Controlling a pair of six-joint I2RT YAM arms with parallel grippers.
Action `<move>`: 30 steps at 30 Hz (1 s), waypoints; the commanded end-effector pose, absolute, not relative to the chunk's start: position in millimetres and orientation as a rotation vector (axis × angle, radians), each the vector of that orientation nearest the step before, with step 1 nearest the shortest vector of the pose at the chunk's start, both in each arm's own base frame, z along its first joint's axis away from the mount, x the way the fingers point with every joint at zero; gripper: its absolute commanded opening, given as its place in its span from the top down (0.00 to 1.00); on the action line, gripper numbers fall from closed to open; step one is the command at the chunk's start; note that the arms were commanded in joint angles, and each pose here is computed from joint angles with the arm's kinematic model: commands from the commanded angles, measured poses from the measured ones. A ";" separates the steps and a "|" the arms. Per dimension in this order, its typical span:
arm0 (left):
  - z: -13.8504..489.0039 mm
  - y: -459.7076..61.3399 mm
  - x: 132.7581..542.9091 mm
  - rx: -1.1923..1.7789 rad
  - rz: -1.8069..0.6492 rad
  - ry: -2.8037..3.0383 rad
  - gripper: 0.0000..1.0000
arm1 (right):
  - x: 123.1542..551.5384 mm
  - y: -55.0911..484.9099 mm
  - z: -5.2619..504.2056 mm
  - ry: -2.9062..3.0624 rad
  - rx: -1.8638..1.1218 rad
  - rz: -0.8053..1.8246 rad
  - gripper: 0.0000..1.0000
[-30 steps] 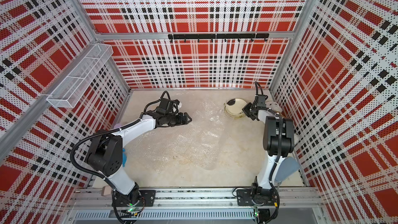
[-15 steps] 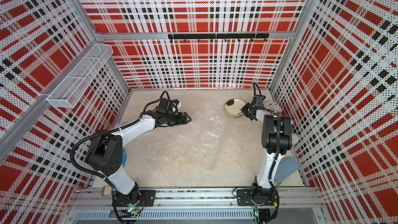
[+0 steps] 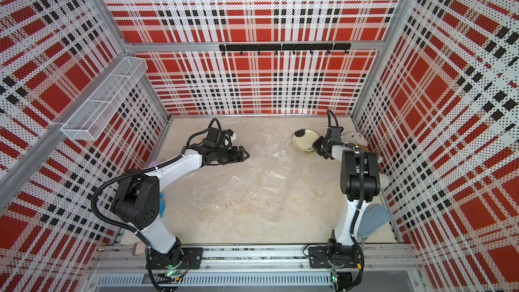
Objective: Unpack dinner plates from bubble wrap
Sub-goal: Place the plate on the plate.
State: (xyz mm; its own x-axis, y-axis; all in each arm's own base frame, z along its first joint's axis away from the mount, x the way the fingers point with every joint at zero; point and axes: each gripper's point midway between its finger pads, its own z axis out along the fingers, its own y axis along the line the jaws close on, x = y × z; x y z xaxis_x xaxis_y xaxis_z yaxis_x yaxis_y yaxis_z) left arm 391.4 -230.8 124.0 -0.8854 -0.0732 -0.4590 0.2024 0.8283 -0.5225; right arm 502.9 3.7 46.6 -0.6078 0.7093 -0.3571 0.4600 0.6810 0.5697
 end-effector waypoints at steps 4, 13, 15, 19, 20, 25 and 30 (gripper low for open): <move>138.5 -224.2 387.5 0.104 -0.797 2.509 0.17 | 495.2 -1.4 66.3 2.286 0.891 0.530 0.73; 135.4 -222.1 387.9 0.119 -0.771 2.529 0.15 | 472.0 -6.6 91.4 2.233 0.884 0.491 0.71; 130.7 -219.8 388.6 0.120 -0.749 2.550 0.14 | 466.6 -4.7 100.8 2.217 0.868 0.501 0.70; 126.6 -218.6 392.1 0.137 -0.712 2.570 0.13 | 451.3 5.9 118.6 2.209 0.804 0.497 0.69; 126.1 -218.1 393.1 0.136 -0.707 2.573 0.13 | 447.2 9.2 122.2 2.208 0.787 0.495 0.69; 122.9 -217.7 398.9 0.149 -0.675 2.597 0.01 | 434.9 19.9 132.8 2.196 0.692 0.480 0.64; 126.2 -215.4 402.0 0.147 -0.650 2.583 0.01 | 426.1 30.4 138.0 2.189 0.625 0.497 0.60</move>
